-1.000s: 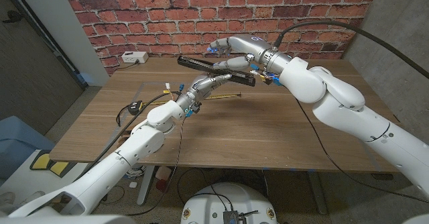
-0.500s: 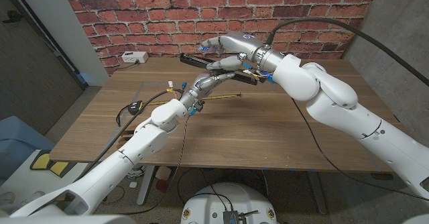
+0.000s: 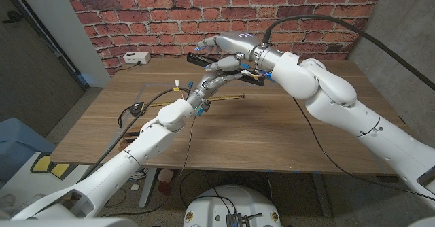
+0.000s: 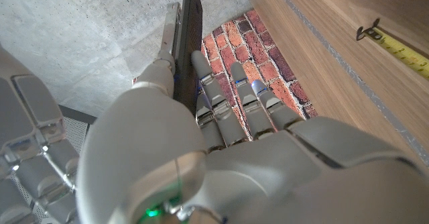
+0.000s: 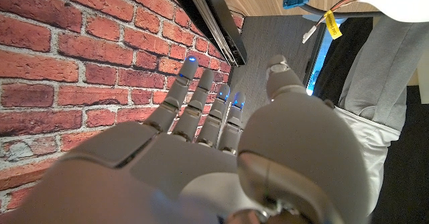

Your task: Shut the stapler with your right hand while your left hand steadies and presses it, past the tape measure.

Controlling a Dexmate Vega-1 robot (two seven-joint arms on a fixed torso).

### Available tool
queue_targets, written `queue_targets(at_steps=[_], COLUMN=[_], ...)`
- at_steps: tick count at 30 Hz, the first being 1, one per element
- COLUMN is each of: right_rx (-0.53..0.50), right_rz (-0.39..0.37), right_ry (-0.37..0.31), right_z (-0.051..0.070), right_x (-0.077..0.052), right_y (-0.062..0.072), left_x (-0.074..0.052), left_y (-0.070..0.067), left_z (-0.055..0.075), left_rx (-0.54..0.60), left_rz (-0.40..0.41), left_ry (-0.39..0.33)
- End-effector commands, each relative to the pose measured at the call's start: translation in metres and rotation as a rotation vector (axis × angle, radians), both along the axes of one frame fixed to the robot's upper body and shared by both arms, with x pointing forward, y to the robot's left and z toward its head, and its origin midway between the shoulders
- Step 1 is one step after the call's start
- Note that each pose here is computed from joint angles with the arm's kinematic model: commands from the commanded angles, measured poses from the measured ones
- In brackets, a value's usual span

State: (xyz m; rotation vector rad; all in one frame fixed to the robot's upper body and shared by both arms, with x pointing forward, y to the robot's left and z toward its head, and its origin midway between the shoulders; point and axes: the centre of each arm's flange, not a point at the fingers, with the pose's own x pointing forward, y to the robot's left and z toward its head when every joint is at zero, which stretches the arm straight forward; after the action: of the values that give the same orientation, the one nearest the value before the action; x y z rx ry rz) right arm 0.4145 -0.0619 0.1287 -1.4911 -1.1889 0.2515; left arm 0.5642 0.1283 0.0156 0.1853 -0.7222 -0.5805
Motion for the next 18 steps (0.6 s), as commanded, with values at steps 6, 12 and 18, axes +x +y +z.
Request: queue_targets(at_steps=[6,12,18], right_rx=[-0.014,-0.028,-0.037], right_rz=[0.012,0.0,-0.003], right_ry=[-0.03,-0.048,-0.054], right_z=[0.0061,0.0072,0.0096], right_x=[0.0009,-0.0004,-0.0022], right_y=[0.011,0.0158,0.0188], left_x=[0.0051,0.0038,0.0017], left_y=[-0.0114,-0.0126,-0.0151], left_z=[0.0047,0.0071,0.0051], left_rx=[0.046,0.061,0.067], left_rz=[0.038,0.048,0.053], left_ry=[-0.035,-0.046,-0.046])
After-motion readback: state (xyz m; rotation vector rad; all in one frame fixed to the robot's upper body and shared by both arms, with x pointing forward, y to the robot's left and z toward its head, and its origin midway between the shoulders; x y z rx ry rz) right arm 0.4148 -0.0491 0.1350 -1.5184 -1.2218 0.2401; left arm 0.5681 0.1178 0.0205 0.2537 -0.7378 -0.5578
